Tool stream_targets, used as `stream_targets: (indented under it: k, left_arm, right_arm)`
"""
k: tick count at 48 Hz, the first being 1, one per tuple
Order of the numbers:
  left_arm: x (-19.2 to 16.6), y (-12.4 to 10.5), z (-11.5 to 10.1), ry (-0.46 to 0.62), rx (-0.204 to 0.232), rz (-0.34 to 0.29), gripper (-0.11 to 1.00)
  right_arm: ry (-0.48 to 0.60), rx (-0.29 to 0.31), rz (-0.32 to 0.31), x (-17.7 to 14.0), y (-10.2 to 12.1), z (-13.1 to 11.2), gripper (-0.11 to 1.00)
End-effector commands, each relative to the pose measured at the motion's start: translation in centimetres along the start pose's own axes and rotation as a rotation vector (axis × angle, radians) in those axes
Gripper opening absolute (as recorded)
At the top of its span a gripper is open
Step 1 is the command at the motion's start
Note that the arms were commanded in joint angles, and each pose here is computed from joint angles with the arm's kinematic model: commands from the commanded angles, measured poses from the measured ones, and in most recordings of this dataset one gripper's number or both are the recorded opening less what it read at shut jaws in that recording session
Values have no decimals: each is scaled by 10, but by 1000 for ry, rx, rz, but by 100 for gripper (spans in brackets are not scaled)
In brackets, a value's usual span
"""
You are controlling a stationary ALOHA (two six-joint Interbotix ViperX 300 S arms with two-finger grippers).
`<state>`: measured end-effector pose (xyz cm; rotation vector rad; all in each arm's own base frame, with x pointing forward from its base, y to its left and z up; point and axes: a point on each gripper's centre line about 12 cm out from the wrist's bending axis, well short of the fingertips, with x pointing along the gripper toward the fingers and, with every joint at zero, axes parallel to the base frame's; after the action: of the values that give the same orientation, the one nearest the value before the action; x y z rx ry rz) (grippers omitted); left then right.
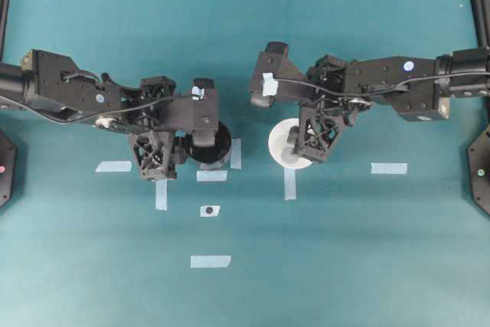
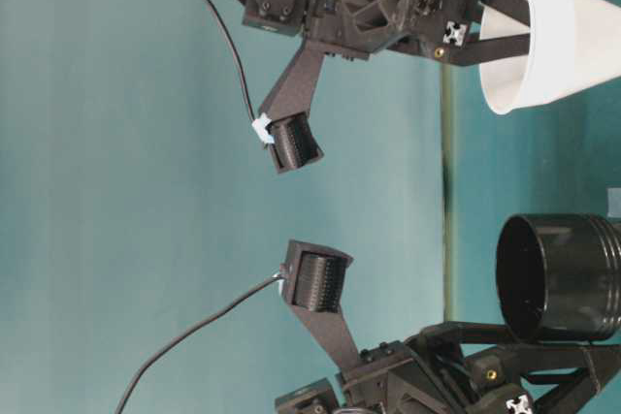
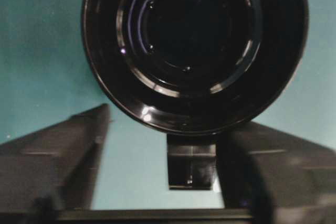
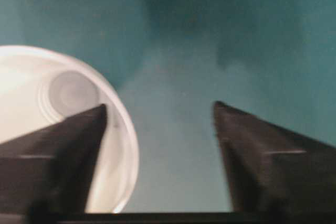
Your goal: Holding the cup holder with the left arm, the right arm places the cup into the cup holder.
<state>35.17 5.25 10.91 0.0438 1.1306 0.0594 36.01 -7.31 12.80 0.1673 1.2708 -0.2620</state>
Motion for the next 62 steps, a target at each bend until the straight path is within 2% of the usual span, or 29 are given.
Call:
stream_targets:
  k: [1, 9, 12, 34, 62]
  left_arm:
    - [-6, 0, 8, -24, 7, 3, 62]
    - [-8, -4, 9, -21, 24, -2, 33]
    - [-9, -4, 9, -22, 26, -2, 27]
    - [-14, -7, 20, -85, 41, 1, 26]
    - [-16, -9, 20, -170, 34, 7, 27]
  right_arm:
    - [-58, 1, 7, -15, 2, 13, 68]
    - [-57, 3, 15, -15, 3, 12, 26]
    - [-57, 15, 25, -16, 4, 12, 17]
    - [-72, 101, 94, -26, 11, 12, 6]
    - [-35, 100, 91, -34, 10, 5, 5]
